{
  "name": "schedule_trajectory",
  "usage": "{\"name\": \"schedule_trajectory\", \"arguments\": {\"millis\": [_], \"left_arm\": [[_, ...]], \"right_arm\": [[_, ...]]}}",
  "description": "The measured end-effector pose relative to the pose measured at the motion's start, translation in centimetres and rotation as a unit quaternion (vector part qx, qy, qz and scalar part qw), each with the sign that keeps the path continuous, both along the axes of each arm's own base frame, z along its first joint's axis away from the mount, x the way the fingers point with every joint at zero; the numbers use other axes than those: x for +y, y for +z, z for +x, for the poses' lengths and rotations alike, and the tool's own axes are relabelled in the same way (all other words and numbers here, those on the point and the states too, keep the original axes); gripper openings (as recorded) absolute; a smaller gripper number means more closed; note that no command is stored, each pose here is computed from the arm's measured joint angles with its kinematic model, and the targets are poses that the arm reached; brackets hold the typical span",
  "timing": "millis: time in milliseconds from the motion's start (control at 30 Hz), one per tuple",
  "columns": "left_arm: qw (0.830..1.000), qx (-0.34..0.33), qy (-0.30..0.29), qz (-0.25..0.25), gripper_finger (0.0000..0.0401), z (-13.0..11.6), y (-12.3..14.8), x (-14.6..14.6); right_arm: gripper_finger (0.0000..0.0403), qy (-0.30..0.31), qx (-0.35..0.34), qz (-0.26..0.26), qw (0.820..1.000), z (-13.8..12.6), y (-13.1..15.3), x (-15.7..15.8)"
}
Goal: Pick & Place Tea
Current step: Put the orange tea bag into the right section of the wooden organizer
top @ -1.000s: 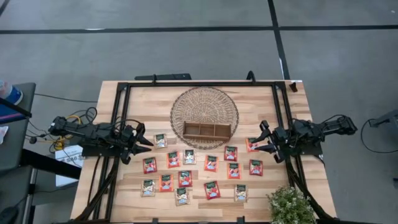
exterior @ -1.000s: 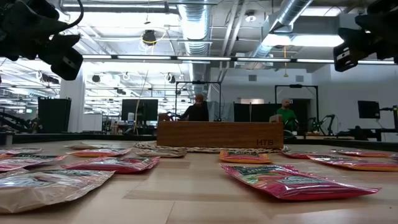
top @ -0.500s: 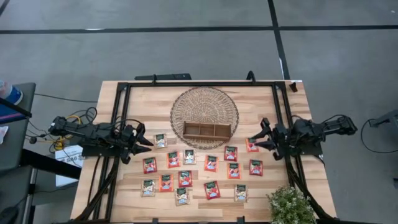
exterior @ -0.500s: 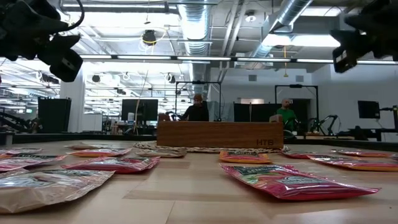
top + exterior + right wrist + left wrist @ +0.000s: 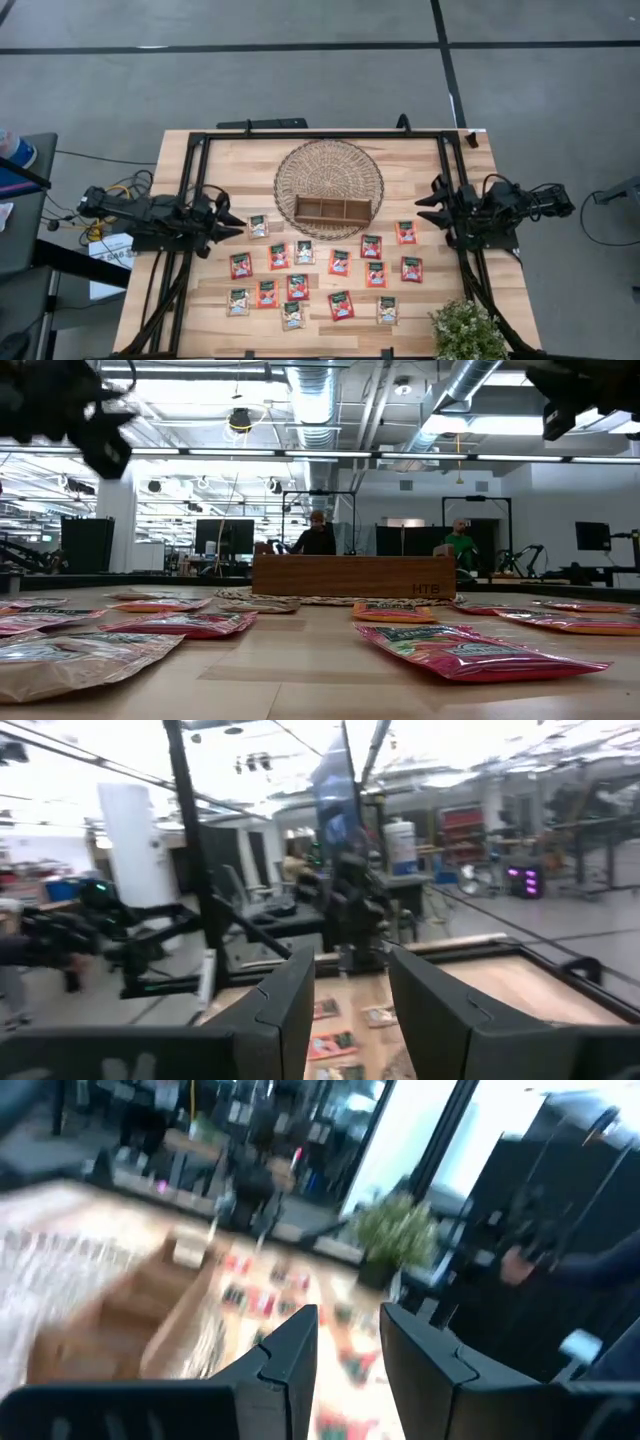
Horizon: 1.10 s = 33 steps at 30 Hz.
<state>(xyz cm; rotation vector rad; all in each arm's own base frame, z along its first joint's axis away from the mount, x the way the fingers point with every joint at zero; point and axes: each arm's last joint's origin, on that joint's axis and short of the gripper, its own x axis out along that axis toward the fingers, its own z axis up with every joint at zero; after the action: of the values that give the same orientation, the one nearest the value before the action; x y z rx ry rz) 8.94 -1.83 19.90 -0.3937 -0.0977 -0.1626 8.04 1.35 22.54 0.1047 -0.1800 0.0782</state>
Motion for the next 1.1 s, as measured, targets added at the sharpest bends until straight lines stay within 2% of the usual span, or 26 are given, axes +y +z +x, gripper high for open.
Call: {"name": "schedule_trajectory", "arguments": {"millis": [167, 367, 467, 600, 767, 900, 1100], "left_arm": [[1.0, -0.017, -0.004, 0.026, 0.0103, -0.8, 3.9, 0.1], [0.995, 0.08, -0.007, 0.057, 0.0103, -1.3, 5.8, 0.3], [0.988, 0.138, -0.013, 0.071, 0.0103, -1.3, 5.3, 0.2], [0.979, 0.185, -0.014, 0.081, 0.0103, -1.4, 4.5, 0.3], [0.979, 0.188, -0.009, 0.082, 0.0103, -1.3, 4.4, 0.3], [0.979, 0.188, -0.009, 0.082, 0.0103, -1.3, 4.4, 0.3], [0.977, 0.185, -0.005, 0.103, 0.0103, -1.3, 4.4, 0.3]], "right_arm": [[0.0123, -0.019, -0.003, 0.005, 1.0, 0.0, 0.1, -0.1], [0.0123, -0.061, 0.009, 0.01, 0.998, -0.3, 0.7, -0.4], [0.0123, -0.072, 0.059, -0.002, 0.996, -0.6, 1.6, -0.5], [0.0123, -0.072, 0.161, -0.017, 0.984, -0.5, 3.2, -0.5], [0.0123, -0.069, 0.303, -0.009, 0.95, 1.2, 4.8, -0.1], [0.0123, -0.047, 0.407, -0.011, 0.912, 3.1, 5.7, 0.6], [0.0123, -0.094, 0.552, 0.026, 0.828, 5.6, 6.2, 1.1]]}}
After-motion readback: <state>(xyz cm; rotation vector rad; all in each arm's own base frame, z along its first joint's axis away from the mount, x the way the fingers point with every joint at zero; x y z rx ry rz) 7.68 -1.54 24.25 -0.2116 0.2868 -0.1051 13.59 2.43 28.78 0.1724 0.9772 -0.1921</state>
